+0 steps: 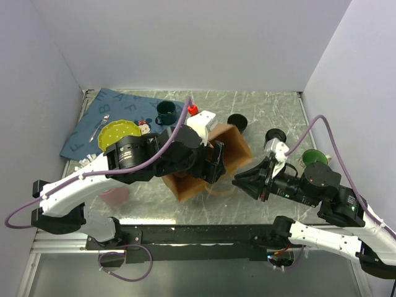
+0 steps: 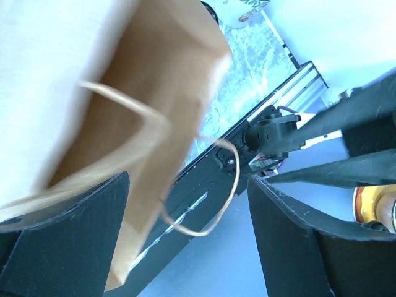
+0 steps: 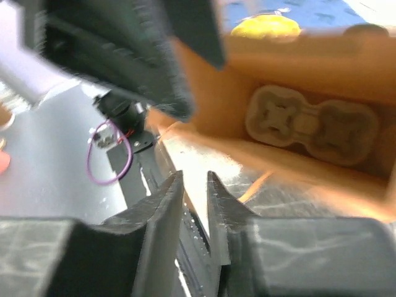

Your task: Pack the takeout coffee

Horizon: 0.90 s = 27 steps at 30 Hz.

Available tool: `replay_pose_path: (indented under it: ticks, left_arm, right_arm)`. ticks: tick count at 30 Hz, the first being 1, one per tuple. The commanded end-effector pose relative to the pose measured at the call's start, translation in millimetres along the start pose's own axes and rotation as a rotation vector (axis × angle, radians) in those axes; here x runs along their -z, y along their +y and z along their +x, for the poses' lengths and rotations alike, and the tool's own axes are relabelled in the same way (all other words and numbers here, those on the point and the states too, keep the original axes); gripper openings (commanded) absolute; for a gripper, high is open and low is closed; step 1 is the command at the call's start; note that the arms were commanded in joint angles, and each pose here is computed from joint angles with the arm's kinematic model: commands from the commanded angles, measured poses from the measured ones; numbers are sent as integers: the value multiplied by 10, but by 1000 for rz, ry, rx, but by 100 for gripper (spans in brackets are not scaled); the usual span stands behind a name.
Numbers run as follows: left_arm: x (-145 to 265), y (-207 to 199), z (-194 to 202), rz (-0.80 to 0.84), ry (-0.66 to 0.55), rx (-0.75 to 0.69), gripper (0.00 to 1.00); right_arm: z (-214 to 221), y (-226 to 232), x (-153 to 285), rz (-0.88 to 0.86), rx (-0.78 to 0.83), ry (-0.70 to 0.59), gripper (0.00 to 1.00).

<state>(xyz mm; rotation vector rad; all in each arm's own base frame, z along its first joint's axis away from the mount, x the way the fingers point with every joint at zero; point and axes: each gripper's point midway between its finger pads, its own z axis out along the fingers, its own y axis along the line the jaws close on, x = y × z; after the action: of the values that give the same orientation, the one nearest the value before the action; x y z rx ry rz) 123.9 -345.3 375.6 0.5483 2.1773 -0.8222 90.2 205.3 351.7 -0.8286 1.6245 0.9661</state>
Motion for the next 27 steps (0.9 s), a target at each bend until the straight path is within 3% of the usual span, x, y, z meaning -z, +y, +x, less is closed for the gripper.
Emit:
replay_pose_path:
  ticks: [1, 4, 7, 9, 18, 27]
  left_arm:
    - [7, -52, -44, 19, -26, 50, 83]
    - [30, 19, -70, -5, -48, 41, 84]
    - [-14, 108, -11, -36, -43, 7, 85]
    - [-77, 171, 53, -71, -22, -11, 85]
    - [49, 329, 314, -126, 82, -1, 82]
    - [167, 543, 1238, -137, 273, 287, 78]
  right_arm:
    - [-397, -227, 186, 191, -183, -126, 37]
    - [-421, -521, 331, 393, -274, -124, 42]
    - [-318, -659, 361, 492, -232, -33, 50]
    - [-135, -739, 392, 556, -227, 58, 51]
    - [431, -757, 651, 670, -486, 154, 49]
    - [1558, -607, 604, 785, -749, 466, 51]
